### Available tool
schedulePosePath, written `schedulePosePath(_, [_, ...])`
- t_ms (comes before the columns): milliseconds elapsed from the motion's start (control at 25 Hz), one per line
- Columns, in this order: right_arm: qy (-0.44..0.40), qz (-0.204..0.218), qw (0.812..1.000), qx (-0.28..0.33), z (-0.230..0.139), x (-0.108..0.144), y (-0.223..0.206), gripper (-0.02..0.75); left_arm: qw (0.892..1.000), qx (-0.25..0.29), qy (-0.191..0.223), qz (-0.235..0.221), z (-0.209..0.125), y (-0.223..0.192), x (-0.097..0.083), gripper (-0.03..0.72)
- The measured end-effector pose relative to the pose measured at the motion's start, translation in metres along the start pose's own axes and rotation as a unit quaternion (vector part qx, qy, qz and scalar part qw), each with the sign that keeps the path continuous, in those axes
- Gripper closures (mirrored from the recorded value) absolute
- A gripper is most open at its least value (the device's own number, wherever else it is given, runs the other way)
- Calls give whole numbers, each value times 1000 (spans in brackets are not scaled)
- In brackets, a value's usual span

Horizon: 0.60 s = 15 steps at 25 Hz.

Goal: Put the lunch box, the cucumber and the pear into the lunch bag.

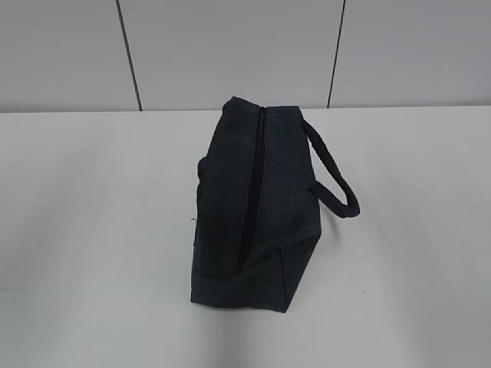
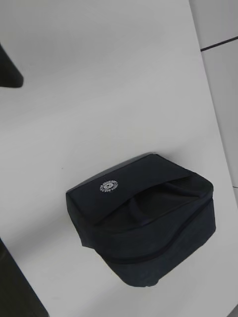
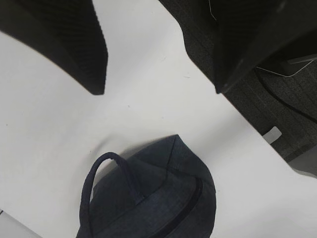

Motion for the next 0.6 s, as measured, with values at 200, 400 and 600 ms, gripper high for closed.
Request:
schedulePosePath(200, [-6, -2, 1000, -10, -33, 6, 3, 222, 1000, -20, 23, 8, -40, 6, -7, 167])
schedulePosePath(400, [-20, 0, 1000, 0, -62, 11, -7, 222, 998, -29, 53, 28, -84, 1, -10, 168])
schedulePosePath(600, [-36, 2, 999, 18, -90, 15, -21, 222, 994, -43, 62, 76, -123, -2, -6, 183])
Point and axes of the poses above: a point on each arm's last joint axis where the gripper is mounted, y pointing back along that axis away from the gripper, x along the wrist's bending axis when the last joint is at zero, z = x × y, the point moved 2 cm from there along -y, pointing out along that axis toward the gripper, and after that the axes turned 4 degrees about -y, right-handed, at the moved point
